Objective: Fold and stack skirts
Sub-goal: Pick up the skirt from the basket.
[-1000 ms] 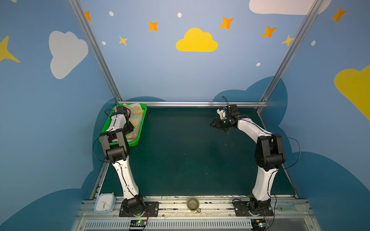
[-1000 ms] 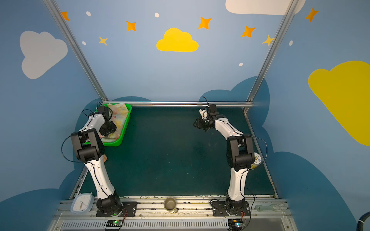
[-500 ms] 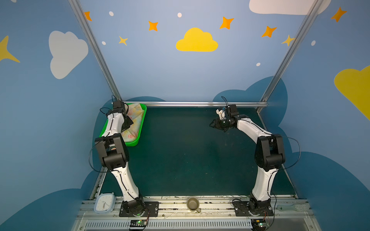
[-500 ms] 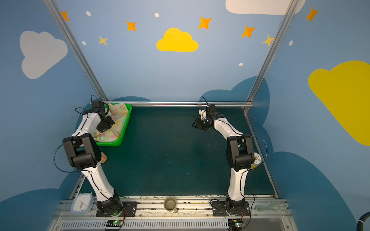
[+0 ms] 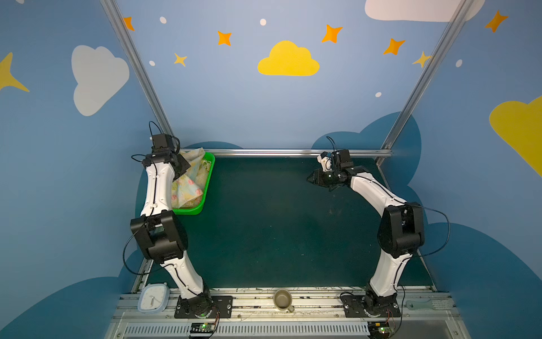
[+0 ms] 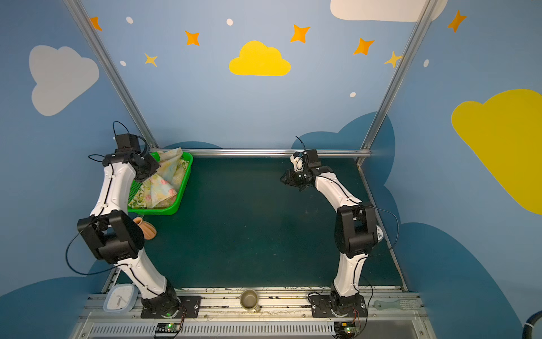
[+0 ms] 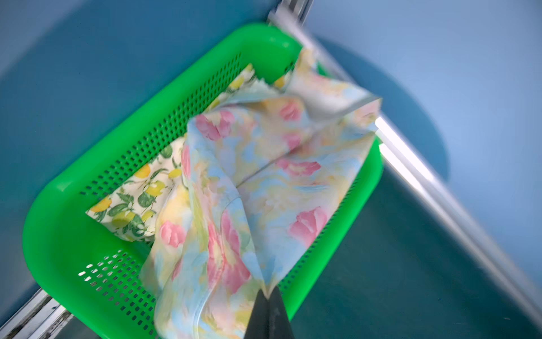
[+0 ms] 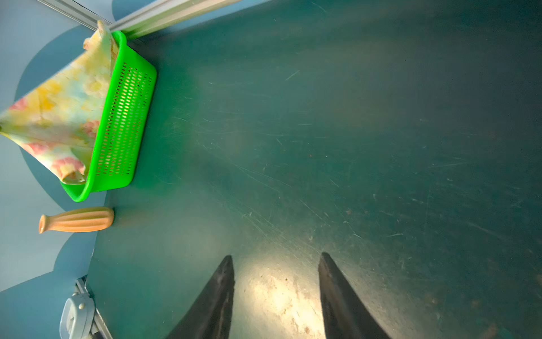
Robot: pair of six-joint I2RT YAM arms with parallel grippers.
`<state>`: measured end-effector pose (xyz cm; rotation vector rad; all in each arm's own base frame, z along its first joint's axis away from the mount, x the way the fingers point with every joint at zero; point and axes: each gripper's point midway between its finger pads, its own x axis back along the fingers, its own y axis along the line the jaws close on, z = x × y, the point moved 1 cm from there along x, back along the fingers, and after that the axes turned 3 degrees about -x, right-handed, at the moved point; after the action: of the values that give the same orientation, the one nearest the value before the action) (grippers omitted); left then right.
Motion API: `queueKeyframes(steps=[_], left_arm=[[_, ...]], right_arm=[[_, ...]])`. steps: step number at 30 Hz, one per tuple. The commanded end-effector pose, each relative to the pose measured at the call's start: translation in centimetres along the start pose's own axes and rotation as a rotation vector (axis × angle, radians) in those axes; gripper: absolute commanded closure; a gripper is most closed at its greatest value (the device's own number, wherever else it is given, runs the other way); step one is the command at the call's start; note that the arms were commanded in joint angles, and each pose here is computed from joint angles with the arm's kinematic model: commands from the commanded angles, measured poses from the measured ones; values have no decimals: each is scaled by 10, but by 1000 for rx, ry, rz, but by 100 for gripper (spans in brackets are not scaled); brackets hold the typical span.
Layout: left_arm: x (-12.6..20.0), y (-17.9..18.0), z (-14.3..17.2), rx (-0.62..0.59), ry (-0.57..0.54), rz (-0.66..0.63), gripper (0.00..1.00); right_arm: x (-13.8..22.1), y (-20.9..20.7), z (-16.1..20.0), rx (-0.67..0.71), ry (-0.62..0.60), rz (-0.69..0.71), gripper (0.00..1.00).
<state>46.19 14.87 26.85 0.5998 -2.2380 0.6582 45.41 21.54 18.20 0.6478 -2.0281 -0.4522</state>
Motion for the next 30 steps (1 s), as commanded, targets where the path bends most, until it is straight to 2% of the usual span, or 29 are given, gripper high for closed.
queueKeyframes(steps=[1,5,10,16,20,26,30], left_arm=[[60,-29,-38,16,-155,144,96],[105,-59,-56,-6,-239,295,96],[158,-105,-60,-82,-273,497,96],[212,-141,-66,-163,-366,612,96],[250,-172,-63,-219,-410,739,96],[286,-226,-40,-280,-371,939,96],[285,-262,-9,-319,-276,1033,96]], right_arm=[[16,15,-1,6,-16,-24,53],[24,22,-2,10,-34,-39,53],[37,33,-3,28,-65,-60,53],[54,42,-4,49,-98,-69,53],[65,47,-3,64,-121,-74,53],[82,54,-4,96,-183,-84,53],[94,58,-3,105,-222,-87,53]])
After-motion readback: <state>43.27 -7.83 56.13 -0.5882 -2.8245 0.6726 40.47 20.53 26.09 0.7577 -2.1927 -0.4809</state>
